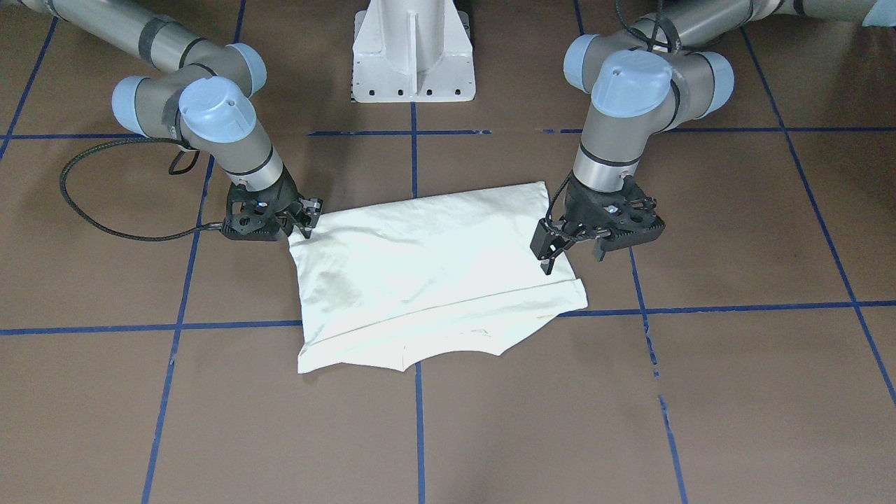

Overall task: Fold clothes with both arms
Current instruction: 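Grasp the folded shirt's corner with the right gripper and drag it toward the robot, then move the left gripper to the shirt's near edge while the right gripper repositions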

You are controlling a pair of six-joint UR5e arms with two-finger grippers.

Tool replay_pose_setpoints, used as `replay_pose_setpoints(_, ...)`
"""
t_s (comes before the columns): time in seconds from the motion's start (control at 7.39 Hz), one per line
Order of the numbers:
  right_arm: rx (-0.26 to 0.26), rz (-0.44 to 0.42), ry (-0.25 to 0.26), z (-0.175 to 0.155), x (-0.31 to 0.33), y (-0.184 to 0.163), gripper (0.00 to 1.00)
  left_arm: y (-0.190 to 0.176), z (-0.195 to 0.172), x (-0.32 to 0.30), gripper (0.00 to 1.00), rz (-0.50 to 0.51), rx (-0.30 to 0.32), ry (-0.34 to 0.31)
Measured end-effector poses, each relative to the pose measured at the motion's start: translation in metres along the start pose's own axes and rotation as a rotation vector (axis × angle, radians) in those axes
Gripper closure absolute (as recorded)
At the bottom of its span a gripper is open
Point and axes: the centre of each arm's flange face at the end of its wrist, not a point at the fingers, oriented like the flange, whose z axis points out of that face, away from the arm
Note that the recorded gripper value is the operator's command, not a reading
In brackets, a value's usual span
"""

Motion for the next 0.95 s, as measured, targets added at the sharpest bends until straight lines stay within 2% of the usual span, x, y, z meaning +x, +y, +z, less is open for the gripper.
replay_pose_setpoints(0.41,0.0,0.002,-0.015,-0.009,0.0,0.002,1.0,0.005,0.003,0.0,0.0,0.006,-0.005,-0.004)
replay_pose_setpoints(0.54,-0.008,0.001,-0.015,-0.015,0.015,0.016,1.0,0.006,0.003,0.0,0.0,0.007,-0.003,-0.004)
replay_pose_setpoints(0.68,-0.035,-0.019,-0.014,-0.023,0.039,0.05,1.0,0.007,0.003,0.001,0.0,0.009,0.0,-0.003)
replay_pose_setpoints(0.95,-0.13,-0.059,-0.01,-0.049,0.079,0.14,1.0,0.011,0.003,0.004,0.0,0.014,0.0,-0.001)
